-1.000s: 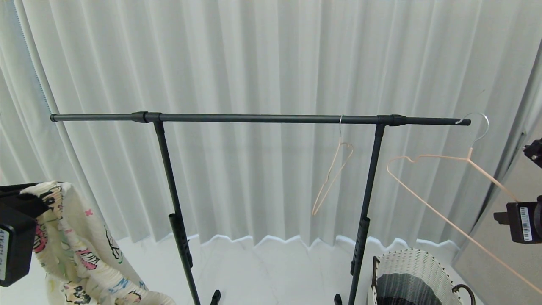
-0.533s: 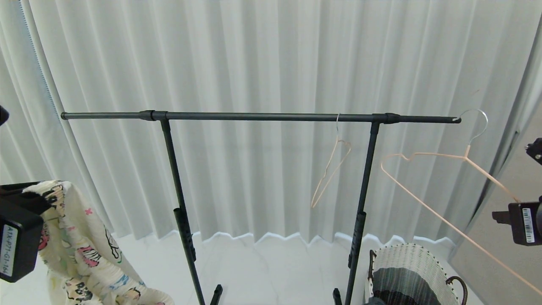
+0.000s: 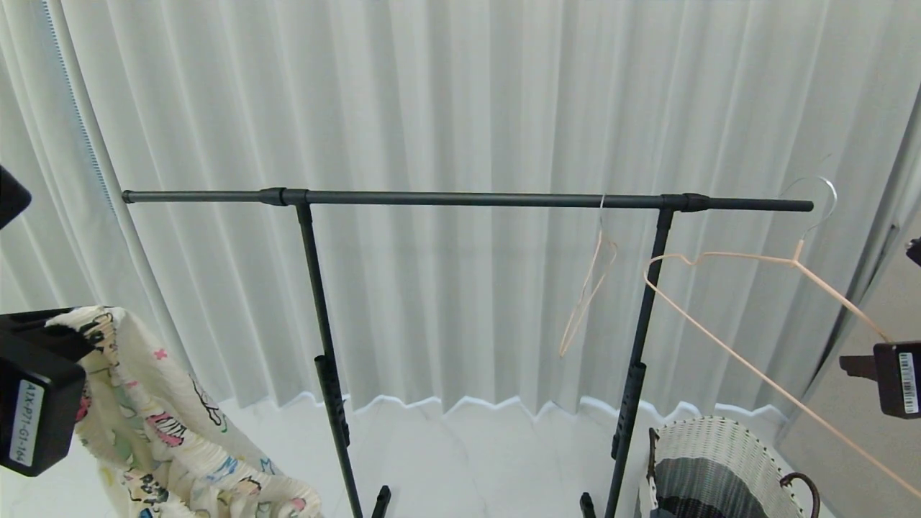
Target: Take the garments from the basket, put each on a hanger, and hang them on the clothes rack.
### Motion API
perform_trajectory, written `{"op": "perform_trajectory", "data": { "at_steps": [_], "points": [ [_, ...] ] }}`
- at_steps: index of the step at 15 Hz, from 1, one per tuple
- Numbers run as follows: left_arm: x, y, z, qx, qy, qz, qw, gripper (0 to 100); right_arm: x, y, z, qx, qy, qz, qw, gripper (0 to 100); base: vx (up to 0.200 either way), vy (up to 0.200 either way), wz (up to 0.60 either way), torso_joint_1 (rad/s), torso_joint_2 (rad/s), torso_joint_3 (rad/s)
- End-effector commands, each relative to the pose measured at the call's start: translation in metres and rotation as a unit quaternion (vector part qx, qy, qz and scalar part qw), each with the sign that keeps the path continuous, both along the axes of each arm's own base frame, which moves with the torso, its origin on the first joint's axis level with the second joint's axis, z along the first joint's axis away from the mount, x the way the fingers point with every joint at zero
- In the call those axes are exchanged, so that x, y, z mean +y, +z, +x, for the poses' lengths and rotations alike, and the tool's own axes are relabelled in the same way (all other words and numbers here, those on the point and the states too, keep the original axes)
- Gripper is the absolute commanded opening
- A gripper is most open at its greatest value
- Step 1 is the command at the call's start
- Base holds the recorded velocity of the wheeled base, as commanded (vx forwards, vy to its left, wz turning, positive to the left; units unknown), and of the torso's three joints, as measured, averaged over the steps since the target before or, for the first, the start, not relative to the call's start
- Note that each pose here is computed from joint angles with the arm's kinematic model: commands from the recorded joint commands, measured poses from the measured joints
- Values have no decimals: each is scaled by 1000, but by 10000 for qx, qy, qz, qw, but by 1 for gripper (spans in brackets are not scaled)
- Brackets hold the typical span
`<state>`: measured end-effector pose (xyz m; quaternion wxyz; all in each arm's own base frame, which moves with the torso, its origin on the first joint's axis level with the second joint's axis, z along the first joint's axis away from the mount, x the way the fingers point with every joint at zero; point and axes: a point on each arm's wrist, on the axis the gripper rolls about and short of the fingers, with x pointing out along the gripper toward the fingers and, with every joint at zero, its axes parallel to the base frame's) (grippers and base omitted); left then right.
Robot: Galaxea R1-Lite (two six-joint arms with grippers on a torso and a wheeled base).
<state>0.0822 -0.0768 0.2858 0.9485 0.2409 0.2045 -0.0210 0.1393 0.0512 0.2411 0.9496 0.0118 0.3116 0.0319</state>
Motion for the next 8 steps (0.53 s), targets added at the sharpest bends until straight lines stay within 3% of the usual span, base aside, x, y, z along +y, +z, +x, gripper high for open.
{"op": "perform_trajectory", "data": {
  "at_steps": [1, 4, 7, 8],
  "points": [
    [-1, -1, 0, 12, -1, 11, 10000, 0, 0, 1, -2, -33, 11, 20, 10000, 0, 0, 0, 0, 0, 0, 0],
    [-3, -2, 2, 50, -8, 59, 10000, 0, 3, 8, -13, -229, 305, 127, 9992, 0, 0, 0, 0, 0, 0, 0],
    [-14, -13, 10, 102, -14, 77, 9999, 0, 20, 11, -30, -325, 1134, 292, 9926, 0, 0, 0, 0, 0, 0, 0],
    [-24, -19, 19, 45, -11, 9, 10000, 0, 30, 13, -40, -333, 1643, 424, 9849, 0, 0, 0, 0, 0, 0, 0]
  ]
}}
